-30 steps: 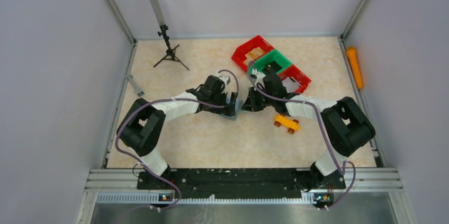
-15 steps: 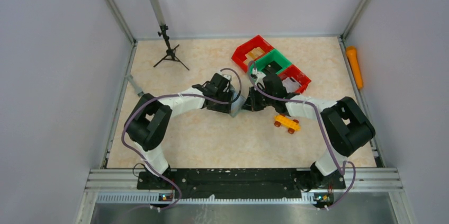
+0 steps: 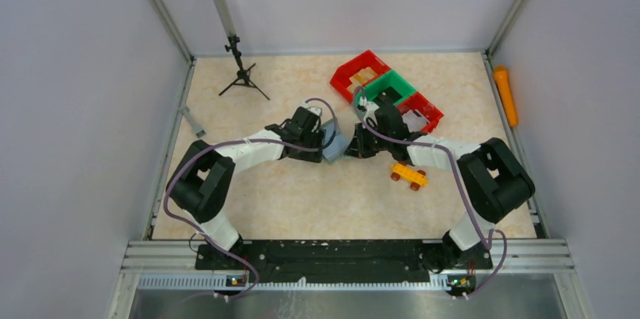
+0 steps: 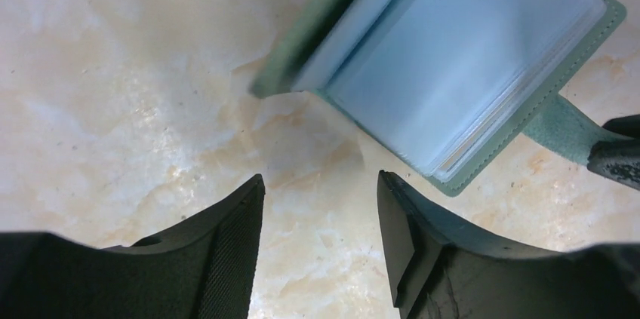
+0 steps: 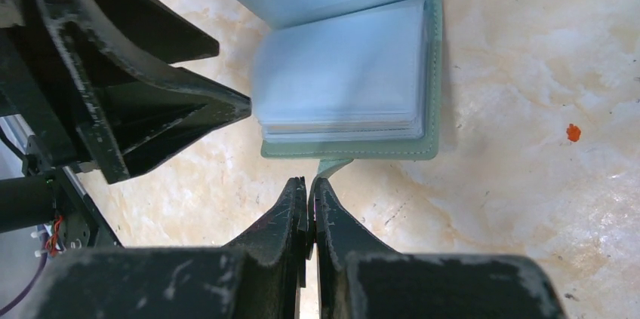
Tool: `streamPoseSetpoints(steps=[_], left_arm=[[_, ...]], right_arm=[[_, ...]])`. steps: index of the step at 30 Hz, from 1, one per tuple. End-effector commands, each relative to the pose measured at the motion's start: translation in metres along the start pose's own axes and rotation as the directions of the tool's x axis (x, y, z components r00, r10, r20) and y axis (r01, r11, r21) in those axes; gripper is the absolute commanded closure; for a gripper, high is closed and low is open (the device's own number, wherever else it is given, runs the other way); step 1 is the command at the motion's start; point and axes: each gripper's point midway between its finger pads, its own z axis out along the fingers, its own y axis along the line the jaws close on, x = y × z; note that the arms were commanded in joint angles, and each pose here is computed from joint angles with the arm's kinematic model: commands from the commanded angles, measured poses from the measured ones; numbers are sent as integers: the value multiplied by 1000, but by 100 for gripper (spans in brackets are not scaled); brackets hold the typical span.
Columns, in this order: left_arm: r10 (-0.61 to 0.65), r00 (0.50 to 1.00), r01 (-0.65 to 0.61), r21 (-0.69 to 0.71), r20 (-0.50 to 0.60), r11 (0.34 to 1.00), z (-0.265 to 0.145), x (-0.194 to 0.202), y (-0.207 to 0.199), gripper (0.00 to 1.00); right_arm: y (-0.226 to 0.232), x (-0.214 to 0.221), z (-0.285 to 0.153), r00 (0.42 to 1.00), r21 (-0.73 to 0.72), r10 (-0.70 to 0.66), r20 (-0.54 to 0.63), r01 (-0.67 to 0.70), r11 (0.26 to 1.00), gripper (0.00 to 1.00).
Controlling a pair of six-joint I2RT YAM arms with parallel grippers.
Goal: Take the credit cards out of the card holder
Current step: Open the card holder at the center of the board.
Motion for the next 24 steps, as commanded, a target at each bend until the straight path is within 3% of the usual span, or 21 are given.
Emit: streamPoseSetpoints(steps=[1, 5, 12, 18, 24], left_arm=[[-28, 990, 23, 33, 137, 999, -20, -28, 0, 39], [-40, 985, 32, 47, 167, 998, -23, -31, 3, 38], [-18, 969, -27, 177, 246, 984, -44, -37, -17, 2], [-19, 954, -28, 153, 298, 988, -55, -46, -8, 1], [-73, 946, -1, 228, 315, 974, -56, -55, -3, 1]], right_arm=[[17, -25, -11, 996, -55, -36, 77, 41, 998, 100], [20, -24, -11, 996, -71, -38, 75, 44, 996, 100], [22, -25, -12, 996, -79, -40, 76, 46, 996, 100], [29, -22, -14, 996, -120, -63, 56, 69, 990, 100], [32, -18, -12, 997, -145, -65, 32, 69, 987, 100]])
